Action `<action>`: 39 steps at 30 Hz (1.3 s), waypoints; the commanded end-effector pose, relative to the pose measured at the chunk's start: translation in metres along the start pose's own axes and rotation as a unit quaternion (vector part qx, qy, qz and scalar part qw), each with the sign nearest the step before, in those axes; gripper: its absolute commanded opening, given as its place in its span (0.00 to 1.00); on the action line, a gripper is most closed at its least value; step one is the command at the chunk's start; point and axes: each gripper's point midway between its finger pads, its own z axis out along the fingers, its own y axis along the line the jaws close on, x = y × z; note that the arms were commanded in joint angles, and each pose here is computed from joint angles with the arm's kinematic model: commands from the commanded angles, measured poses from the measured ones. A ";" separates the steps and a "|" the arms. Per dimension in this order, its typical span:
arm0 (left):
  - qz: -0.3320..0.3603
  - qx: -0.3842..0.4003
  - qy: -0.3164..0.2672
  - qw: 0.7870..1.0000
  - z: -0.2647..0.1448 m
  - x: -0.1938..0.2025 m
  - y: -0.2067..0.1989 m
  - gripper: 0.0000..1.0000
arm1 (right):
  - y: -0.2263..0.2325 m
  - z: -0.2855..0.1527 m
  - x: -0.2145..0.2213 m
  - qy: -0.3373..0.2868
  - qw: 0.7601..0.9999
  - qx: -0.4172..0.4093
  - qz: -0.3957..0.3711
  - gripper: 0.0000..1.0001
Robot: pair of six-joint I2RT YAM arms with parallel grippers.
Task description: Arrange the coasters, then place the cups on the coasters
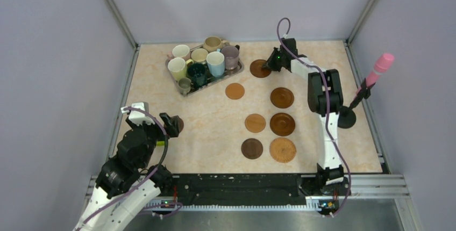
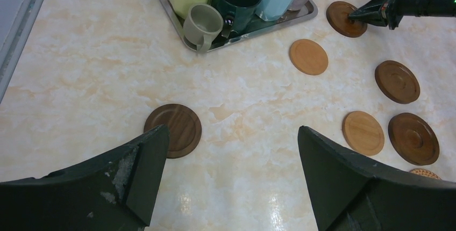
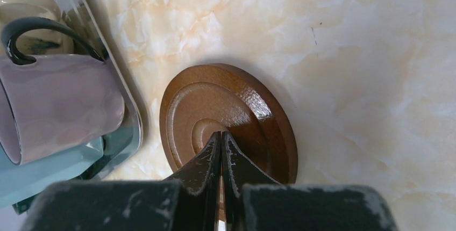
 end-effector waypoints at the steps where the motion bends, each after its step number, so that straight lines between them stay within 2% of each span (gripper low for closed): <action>1: -0.009 0.001 -0.020 1.000 0.000 -0.010 -0.001 0.94 | -0.003 0.005 -0.001 0.006 1.000 0.026 -0.005 0.00; 9: -0.008 0.003 -0.020 1.000 0.000 -0.010 -0.002 0.94 | -0.035 -0.019 -0.010 -0.013 0.991 0.128 -0.033 0.00; 24: -0.005 0.014 -0.013 1.000 0.002 -0.008 -0.007 0.94 | -0.081 -0.075 -0.012 0.002 0.985 0.166 -0.040 0.00; 39: -0.012 0.018 -0.023 1.000 -0.001 -0.011 -0.007 0.94 | -0.098 -0.088 0.004 0.012 0.981 0.187 -0.048 0.00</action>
